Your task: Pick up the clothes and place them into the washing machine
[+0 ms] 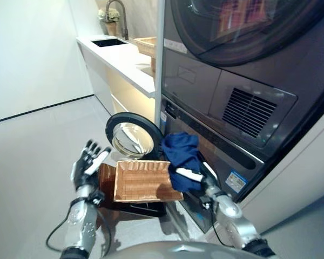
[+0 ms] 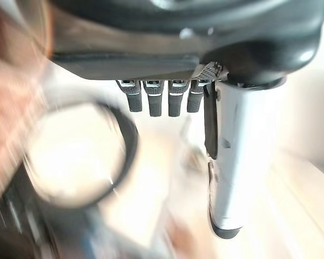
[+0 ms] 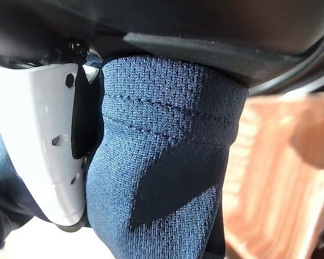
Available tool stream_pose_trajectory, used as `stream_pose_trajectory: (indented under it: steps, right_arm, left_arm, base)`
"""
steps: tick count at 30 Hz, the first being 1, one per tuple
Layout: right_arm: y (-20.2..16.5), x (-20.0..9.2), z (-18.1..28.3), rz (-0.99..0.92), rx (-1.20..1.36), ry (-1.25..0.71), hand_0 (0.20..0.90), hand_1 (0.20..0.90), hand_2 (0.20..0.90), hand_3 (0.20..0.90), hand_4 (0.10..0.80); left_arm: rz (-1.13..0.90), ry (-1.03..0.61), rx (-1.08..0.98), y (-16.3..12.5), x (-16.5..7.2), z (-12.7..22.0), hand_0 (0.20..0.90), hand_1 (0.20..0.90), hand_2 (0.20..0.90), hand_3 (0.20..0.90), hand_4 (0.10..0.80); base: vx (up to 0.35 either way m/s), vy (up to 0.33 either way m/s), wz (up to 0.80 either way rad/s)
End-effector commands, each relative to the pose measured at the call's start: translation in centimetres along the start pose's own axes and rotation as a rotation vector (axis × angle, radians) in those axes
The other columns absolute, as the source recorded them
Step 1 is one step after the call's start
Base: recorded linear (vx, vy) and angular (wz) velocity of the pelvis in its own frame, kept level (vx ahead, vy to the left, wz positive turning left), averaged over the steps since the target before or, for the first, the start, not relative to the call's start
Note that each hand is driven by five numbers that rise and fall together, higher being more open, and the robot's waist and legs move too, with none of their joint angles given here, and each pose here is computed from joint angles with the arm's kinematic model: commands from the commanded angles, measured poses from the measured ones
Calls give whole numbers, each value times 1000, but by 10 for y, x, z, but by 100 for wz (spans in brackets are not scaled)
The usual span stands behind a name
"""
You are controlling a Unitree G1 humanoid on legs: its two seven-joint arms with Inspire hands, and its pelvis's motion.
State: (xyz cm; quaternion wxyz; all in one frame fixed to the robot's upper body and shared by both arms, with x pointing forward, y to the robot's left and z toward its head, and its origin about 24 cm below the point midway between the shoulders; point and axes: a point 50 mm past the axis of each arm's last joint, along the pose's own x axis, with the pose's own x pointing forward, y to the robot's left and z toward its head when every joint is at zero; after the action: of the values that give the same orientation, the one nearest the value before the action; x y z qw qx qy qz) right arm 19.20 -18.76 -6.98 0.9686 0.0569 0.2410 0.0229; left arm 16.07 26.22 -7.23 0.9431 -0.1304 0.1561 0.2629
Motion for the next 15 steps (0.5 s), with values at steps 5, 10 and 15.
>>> stream_pose_trajectory:
  steps: [5,10,15]
  right_arm:
    - [-21,0,30,-160,90,-226,200,200,200,200,300]
    - [-22,-3,17,-176,91,-176,200,200,200,200,300]
    - [-18,1,13,-179,112,-157,200,200,200,200,300]
  left_arm:
    - [48,144,262,26,3,-27,900,900,900,900,800]
    - [55,325,390,38,-18,-61,900,900,900,900,800]
    - [45,415,536,46,-26,-75,900,900,900,900,800]
  base:
    - [-75,22,40]
    - [17,100,62]
    - [57,133,-1]
